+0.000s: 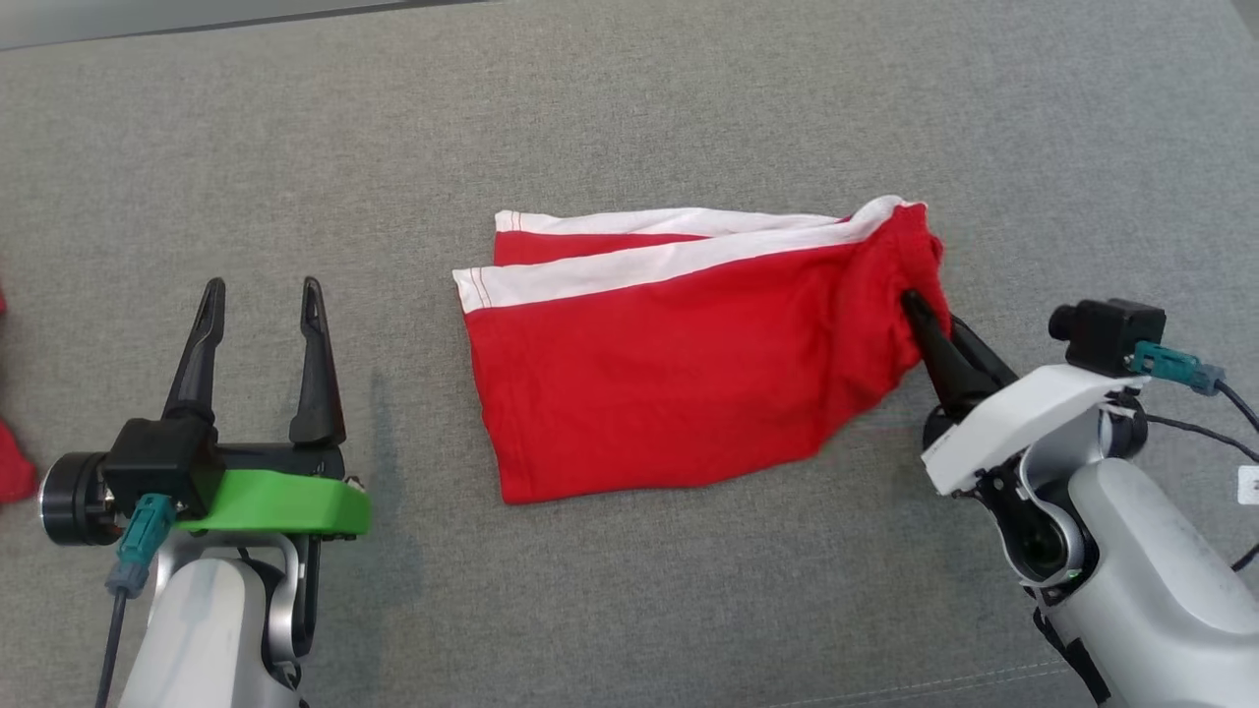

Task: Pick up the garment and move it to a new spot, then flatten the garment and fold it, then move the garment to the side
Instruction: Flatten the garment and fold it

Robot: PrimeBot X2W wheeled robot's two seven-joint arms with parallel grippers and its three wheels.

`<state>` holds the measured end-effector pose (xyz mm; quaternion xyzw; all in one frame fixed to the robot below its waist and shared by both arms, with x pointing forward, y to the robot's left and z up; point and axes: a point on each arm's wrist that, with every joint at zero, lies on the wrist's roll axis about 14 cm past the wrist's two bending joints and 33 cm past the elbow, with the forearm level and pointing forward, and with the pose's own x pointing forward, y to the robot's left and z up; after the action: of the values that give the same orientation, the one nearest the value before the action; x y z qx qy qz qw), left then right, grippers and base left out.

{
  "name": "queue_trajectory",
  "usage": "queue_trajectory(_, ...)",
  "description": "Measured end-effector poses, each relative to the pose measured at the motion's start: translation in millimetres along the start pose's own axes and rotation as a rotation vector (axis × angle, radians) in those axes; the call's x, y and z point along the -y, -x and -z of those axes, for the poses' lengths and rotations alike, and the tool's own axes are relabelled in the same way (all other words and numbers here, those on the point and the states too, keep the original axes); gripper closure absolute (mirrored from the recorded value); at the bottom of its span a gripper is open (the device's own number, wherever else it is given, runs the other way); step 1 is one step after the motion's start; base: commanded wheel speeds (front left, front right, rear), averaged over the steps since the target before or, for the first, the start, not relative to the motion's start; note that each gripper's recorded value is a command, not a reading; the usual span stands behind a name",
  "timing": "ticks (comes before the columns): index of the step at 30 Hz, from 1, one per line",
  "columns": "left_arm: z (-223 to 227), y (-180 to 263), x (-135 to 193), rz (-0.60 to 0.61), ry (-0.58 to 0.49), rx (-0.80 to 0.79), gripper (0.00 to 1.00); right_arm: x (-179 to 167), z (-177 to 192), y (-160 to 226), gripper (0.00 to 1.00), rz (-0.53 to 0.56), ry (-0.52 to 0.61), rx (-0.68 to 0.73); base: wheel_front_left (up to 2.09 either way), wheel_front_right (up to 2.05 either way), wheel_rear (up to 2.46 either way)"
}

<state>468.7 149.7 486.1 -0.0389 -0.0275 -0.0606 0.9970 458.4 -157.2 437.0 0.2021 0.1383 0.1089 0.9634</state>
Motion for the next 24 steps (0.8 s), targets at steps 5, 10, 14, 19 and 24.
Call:
queue_trajectory(5,-2,-2,6,0.020,-0.001,0.004,0.00,-61,-26,-6,1.00,-0.188,0.035,0.034,0.00,0.00,0.00)
queue_trajectory(10,-1,0,9,0.031,0.005,0.001,0.00,-129,-16,-12,1.00,-0.371,0.047,-0.028,0.00,0.00,0.00)
queue_trajectory(14,-2,2,4,0.016,0.007,0.001,0.00,-179,12,-15,1.00,-0.498,0.054,-0.122,0.00,0.00,0.00)
queue_trajectory(19,-1,9,-3,-0.009,0.013,-0.008,0.00,-199,58,-21,1.00,-0.544,0.101,-0.251,0.00,0.00,0.00)
queue_trajectory(24,0,15,-17,-0.056,0.013,-0.016,0.00,-217,84,-27,1.00,-0.587,0.114,-0.304,0.00,0.00,0.00)
